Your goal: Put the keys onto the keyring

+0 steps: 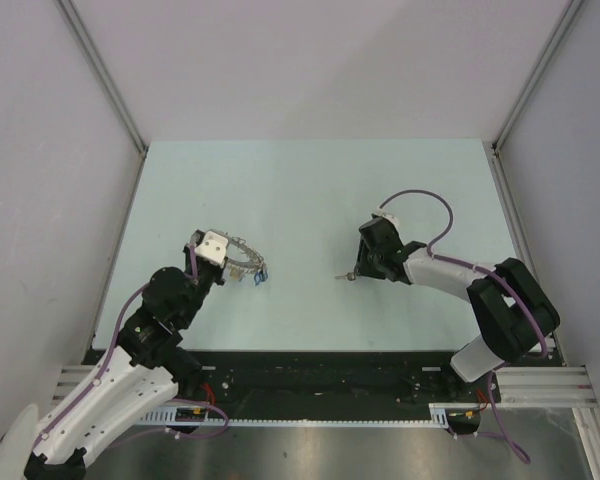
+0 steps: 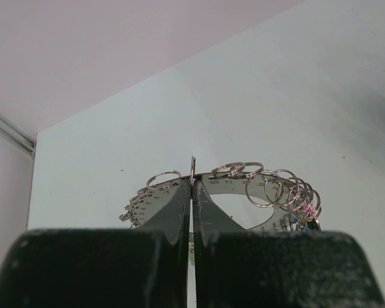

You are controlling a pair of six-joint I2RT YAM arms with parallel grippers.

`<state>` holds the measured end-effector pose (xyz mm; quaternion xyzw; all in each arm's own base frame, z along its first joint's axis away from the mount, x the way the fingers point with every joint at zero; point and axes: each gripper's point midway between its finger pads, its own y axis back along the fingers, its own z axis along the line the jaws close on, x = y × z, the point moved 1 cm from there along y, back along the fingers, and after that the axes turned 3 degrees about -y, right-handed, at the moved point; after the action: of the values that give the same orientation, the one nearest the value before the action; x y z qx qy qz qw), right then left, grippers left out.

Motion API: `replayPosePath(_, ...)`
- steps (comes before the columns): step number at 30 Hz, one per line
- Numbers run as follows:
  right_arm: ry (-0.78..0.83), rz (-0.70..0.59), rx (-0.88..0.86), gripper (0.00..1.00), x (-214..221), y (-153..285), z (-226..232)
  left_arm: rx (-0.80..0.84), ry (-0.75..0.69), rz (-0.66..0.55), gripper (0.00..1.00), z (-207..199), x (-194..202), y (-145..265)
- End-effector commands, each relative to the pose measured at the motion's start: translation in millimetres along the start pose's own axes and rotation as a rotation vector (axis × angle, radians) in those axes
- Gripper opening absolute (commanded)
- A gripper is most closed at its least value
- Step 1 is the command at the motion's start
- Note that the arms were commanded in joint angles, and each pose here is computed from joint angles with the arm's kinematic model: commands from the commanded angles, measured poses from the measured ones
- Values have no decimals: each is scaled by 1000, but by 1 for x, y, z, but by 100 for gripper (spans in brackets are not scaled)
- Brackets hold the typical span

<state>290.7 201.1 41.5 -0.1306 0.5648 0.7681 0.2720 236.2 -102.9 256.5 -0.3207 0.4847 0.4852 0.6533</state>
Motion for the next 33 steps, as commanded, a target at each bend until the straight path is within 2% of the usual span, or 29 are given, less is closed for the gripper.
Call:
replayPosePath(1,61,-90,46,36,-27,15,13,-29,52,-115,0,9,-29,1)
replayPosePath(10,193,-90,134,36,-25,5,26,-32,57,-123,0,10,-30,3)
replayPosePath(13,287,-66,96,37,-25,5,28,-31,60,-127,1,9,-31,3)
replayPosePath(21,788,75,-133,39,-28,22,28,-25,58,-127,1,8,-31,3)
replayPosePath(25,965,166,-188,39,-27,29,20,-23,57,-123,1,8,-30,2)
replayPosePath(30,1111,218,-264,36,-38,29,28,-26,53,-121,1,8,-29,2)
replayPosePath(33,1202,295,-275,37,-39,23,25,-37,52,-120,1,10,-29,2)
